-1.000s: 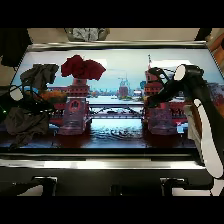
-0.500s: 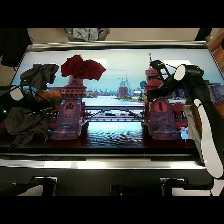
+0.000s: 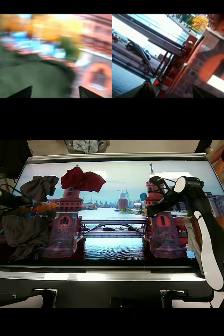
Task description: Fold the shirts.
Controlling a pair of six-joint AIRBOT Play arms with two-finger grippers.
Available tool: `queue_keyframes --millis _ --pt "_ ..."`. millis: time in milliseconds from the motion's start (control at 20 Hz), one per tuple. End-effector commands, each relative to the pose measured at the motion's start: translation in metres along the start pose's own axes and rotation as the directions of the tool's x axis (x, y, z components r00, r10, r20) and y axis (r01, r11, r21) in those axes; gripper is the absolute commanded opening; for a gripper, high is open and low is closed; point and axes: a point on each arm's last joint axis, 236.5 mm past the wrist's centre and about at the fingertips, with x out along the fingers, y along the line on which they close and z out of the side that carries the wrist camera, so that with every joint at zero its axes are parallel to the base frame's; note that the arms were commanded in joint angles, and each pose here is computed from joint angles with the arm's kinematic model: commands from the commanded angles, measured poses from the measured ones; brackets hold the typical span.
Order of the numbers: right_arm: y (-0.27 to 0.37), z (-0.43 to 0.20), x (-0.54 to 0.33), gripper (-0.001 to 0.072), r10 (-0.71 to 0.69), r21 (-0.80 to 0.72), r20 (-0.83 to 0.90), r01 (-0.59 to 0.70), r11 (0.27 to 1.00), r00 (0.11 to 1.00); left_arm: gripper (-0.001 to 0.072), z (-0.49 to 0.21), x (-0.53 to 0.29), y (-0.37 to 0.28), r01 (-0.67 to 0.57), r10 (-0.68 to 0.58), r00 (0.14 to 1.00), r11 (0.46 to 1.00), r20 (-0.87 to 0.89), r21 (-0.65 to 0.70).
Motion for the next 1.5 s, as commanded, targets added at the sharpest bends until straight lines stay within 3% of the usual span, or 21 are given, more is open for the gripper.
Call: queue_keyframes --millis 0,150,400,600,650,750,900,1000,1150,1250,1350,1450 --pt "0.009 -0.018 0.001 0.0689 0.038 -0.01 -0.077 -0.039 0.999 0.996 0.0713 -0.044 0.031 0.069 -0.096 0.054 0.957 0.986 -0.285 -0.133" --pt "0.014 -0.028 -0.001 0.0705 0.06 -0.007 -0.122 -0.062 0.998 0.991 0.0714 -0.105 0.082 0.06 -0.03 -0.049 0.89 0.986 -0.453 -0.166" --pt "0.024 -0.047 -0.005 0.0704 0.103 0.01 -0.202 -0.103 0.995 0.974 0.0714 -0.144 0.135 0.037 0.032 -0.1 0.899 0.986 -0.426 -0.163" --pt "0.036 -0.061 -0.01 0.0703 0.152 0.03 -0.262 -0.149 0.988 0.953 0.071 -0.137 0.149 0.038 0.041 -0.09 0.926 0.989 -0.366 -0.139" --pt "0.038 -0.064 -0.011 0.0702 0.162 0.033 -0.272 -0.159 0.987 0.949 0.0651 -0.137 0.15 0.038 0.042 -0.09 0.927 0.99 -0.365 -0.138" --pt "0.04 -0.067 -0.012 0.0701 0.168 0.034 -0.286 -0.166 0.986 0.943 0.0046 -0.136 0.147 0.037 0.054 -0.093 0.926 0.992 -0.367 -0.117" --pt "0.038 -0.065 -0.014 0.07 0.161 0.023 -0.275 -0.161 0.987 0.948 0.0037 -0.093 0.114 0.025 0.119 -0.159 0.957 0.978 -0.243 -0.172" --pt "0.023 -0.058 -0.025 0.0703 0.091 -0.008 -0.252 -0.096 0.995 0.963 0.0038 -0.033 0.051 -0.01 0.295 -0.308 0.951 0.934 -0.035 -0.202" --pt "0.0 -0.027 -0.065 0.0705 -0.045 -0.056 -0.114 0.039 0.998 0.992 0.0037 0.038 -0.102 -0.054 0.42 -0.398 0.854 0.908 0.335 0.007" --pt "-0.006 -0.005 -0.105 0.0705 -0.112 -0.069 0.002 0.112 0.991 0.994 0.0035 0.045 -0.207 -0.08 0.452 -0.461 0.728 0.879 0.507 0.151" --pt "-0.004 0.009 -0.149 0.0704 -0.159 -0.073 0.113 0.167 0.983 0.981 0.0035 0.023 -0.271 -0.11 0.486 -0.549 0.631 0.83 0.548 0.273" --pt "0.004 0.011 -0.193 0.0703 -0.197 -0.072 0.208 0.216 0.974 0.958 0.0035 -0.006 -0.296 -0.148 0.527 -0.647 0.587 0.761 0.486 0.378"
